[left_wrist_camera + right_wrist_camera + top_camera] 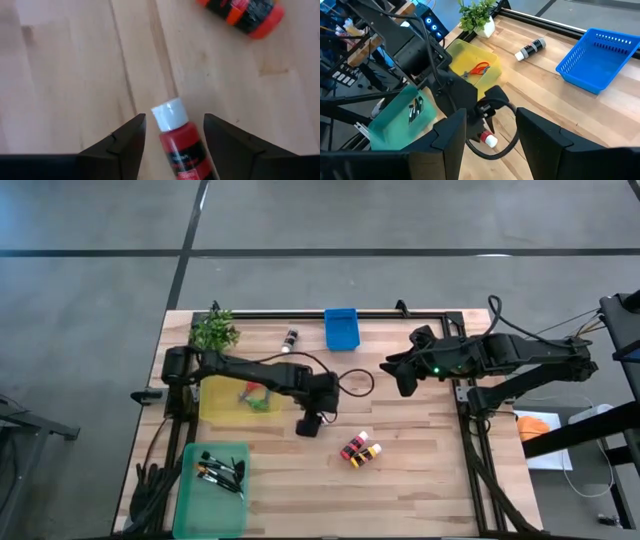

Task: Pick & Place Paint Supplies
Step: Put the red paint bottle into the blue bin

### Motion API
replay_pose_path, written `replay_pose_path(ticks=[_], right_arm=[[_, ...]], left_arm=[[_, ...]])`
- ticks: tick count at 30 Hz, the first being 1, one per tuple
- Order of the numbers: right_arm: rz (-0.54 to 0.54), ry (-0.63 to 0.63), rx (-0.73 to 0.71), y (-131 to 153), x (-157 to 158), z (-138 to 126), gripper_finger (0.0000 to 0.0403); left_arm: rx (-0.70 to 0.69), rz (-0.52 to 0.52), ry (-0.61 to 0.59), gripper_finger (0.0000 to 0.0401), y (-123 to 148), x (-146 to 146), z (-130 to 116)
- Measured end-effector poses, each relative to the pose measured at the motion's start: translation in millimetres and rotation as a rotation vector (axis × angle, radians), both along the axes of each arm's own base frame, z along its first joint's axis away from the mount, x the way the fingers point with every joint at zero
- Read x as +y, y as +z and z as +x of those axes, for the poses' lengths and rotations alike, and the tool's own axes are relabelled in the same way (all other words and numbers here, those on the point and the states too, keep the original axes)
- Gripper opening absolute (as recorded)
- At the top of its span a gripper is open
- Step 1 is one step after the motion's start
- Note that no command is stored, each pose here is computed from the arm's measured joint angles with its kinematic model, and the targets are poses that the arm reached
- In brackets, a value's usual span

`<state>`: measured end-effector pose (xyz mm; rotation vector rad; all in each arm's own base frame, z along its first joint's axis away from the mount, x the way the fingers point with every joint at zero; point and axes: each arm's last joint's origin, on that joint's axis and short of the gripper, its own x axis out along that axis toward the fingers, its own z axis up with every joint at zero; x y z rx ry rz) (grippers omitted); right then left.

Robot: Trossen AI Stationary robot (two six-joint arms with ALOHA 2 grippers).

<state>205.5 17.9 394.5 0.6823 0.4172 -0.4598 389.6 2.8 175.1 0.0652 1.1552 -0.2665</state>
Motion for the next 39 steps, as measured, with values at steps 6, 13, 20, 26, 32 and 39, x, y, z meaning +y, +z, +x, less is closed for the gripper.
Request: replay_pose_path(ticks=[6,13,20,26,32,39], right_arm=[[-0.013,0.01,0.006,-0.3,0.0,0.1,0.0171],[-0.02,0.014,0.008,-0.3,-0.1,-0.2,0.0171],[-0.02,0.013,0.007,-0.1,-0.2,-0.8,0.0171],[-0.02,0.013,0.01,-0.3,-0.2,-0.9,0.0171],[-0.021,0.014,0.01,-0.3,-0.2,-0.9,0.0171],[-0.021,0.013,0.009,-0.2,-0.3,-1.0,0.0171]], left_arm=[[-0.008,-0.011,0.058,0.0221,-16.8,0.0,0.4],[0.004,-0.024,0.132,0.0221,-33.4,0.4,6.4],[0.035,-0.036,0.176,0.022,-40.7,0.5,5.9],[0.056,-0.058,0.231,0.0192,-41.4,0.2,4.9],[0.059,-0.07,0.259,0.014,-41.4,0.2,5.0],[0.019,-0.124,0.235,0.0121,-39.4,-1.4,9.0]])
